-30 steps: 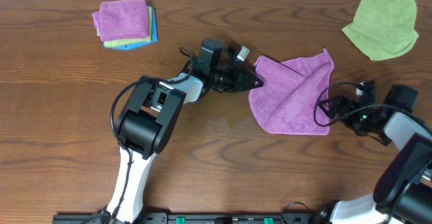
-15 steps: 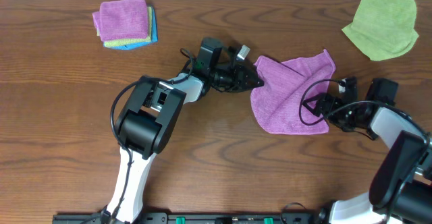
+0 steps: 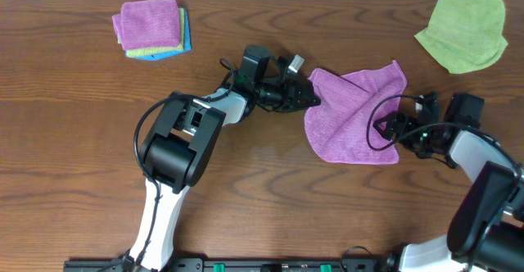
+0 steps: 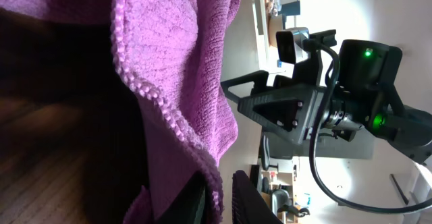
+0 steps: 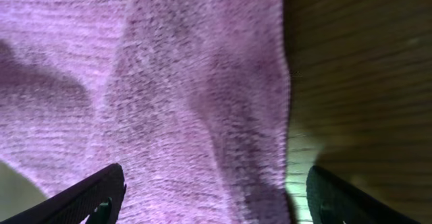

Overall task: Fold the cloth
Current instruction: 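Grasp the purple cloth's left and right edges with both grippers, then lift the purple cloth with both grippers and pull it upward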

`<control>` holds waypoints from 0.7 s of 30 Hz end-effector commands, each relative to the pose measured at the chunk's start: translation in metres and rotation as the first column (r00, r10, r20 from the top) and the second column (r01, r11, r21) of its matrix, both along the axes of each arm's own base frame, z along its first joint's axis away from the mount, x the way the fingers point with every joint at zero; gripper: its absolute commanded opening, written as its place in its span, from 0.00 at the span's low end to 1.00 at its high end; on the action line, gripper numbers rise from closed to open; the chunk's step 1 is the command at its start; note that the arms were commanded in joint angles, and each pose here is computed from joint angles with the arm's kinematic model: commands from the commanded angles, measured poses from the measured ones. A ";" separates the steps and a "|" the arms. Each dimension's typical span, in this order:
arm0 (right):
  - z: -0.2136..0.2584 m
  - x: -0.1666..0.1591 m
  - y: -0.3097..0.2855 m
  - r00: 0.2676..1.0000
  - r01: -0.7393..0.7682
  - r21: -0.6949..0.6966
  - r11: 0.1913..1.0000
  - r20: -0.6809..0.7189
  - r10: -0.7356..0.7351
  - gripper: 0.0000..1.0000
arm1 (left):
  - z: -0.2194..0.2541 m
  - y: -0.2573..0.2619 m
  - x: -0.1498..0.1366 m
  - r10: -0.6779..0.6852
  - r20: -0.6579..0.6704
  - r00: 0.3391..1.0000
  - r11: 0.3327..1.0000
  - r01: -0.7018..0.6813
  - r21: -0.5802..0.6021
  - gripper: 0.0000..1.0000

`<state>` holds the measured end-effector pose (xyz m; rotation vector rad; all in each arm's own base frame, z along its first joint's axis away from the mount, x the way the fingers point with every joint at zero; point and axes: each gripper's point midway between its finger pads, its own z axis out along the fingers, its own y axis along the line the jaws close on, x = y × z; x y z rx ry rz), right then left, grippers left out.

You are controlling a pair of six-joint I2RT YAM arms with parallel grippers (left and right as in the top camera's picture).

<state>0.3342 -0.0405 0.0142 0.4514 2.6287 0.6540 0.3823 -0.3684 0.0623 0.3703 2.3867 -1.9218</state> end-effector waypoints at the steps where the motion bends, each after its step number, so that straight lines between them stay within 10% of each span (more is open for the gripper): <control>1: -0.015 -0.008 -0.016 0.997 0.036 -0.104 0.994 -0.060 -0.042 0.86 | 0.002 -0.002 0.002 -0.018 -0.006 1.000 1.000 0.018 -0.017 0.15; 21: -0.031 0.006 0.025 1.000 -0.017 0.184 0.983 -0.012 0.020 0.72 | 0.001 -0.002 0.003 -0.012 -0.015 1.000 1.000 0.012 -0.013 0.15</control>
